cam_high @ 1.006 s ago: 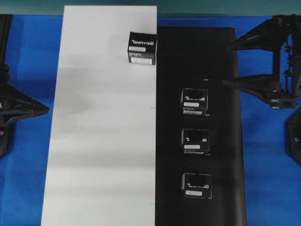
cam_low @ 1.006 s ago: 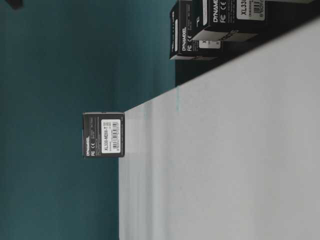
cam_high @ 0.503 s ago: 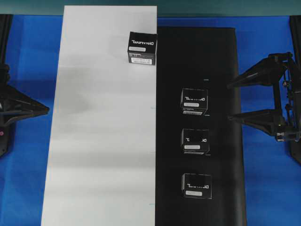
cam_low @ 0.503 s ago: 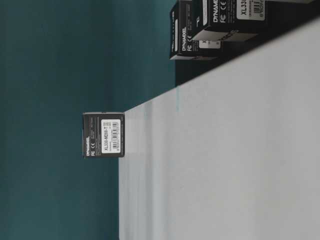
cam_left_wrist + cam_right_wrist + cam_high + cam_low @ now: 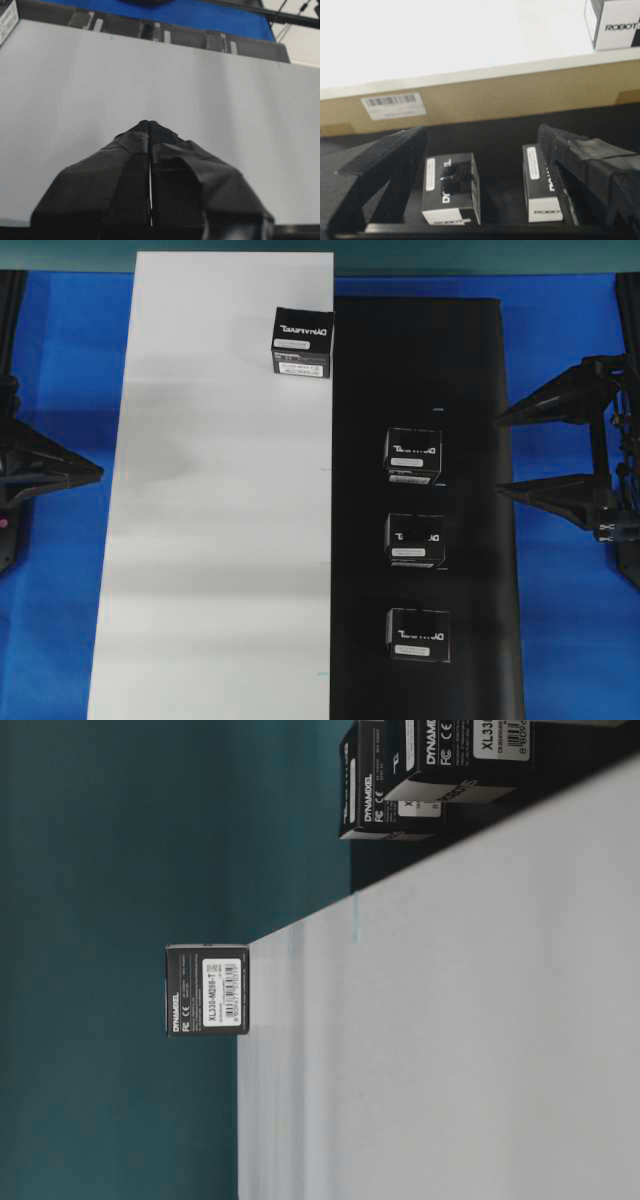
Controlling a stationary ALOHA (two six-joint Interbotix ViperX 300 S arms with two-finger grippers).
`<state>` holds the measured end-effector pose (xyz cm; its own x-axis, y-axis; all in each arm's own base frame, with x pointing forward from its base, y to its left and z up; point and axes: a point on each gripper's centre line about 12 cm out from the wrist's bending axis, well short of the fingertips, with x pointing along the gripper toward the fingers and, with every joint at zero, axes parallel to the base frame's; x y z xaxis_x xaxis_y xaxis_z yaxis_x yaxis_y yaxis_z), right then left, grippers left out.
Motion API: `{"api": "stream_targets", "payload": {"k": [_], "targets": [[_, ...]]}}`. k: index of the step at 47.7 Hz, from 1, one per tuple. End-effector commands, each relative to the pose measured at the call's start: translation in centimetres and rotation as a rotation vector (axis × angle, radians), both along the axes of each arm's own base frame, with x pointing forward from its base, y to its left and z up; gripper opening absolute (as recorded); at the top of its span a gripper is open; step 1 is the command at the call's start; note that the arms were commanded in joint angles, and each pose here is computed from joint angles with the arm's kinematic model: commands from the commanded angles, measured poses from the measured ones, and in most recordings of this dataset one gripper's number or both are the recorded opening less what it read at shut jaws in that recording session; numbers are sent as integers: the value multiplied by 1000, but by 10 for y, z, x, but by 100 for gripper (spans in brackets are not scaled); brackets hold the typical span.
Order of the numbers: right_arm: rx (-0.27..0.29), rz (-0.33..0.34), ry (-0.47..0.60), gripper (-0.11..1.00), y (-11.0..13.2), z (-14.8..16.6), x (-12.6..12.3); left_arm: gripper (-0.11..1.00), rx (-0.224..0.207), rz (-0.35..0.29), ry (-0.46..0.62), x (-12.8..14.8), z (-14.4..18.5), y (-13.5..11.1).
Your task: Place the box from the black base onto the white base.
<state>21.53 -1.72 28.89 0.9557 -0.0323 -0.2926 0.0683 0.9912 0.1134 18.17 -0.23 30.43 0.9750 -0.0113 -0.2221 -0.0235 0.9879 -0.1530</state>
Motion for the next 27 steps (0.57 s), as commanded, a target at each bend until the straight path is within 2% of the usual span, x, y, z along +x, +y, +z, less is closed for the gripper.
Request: {"api": "stream_targets", "payload": {"k": [1,16,27], "targets": [[-5,-2,-3,99,0,0,0,-5,4,1,-25,1,8,0],[-7,0,-14,99,1,0,-5,-5,8,-1,-43,-2,12,0],[-2,7,-29,99,4,-6,-21,-5,10,-2,-52,-1,13,0]]}}
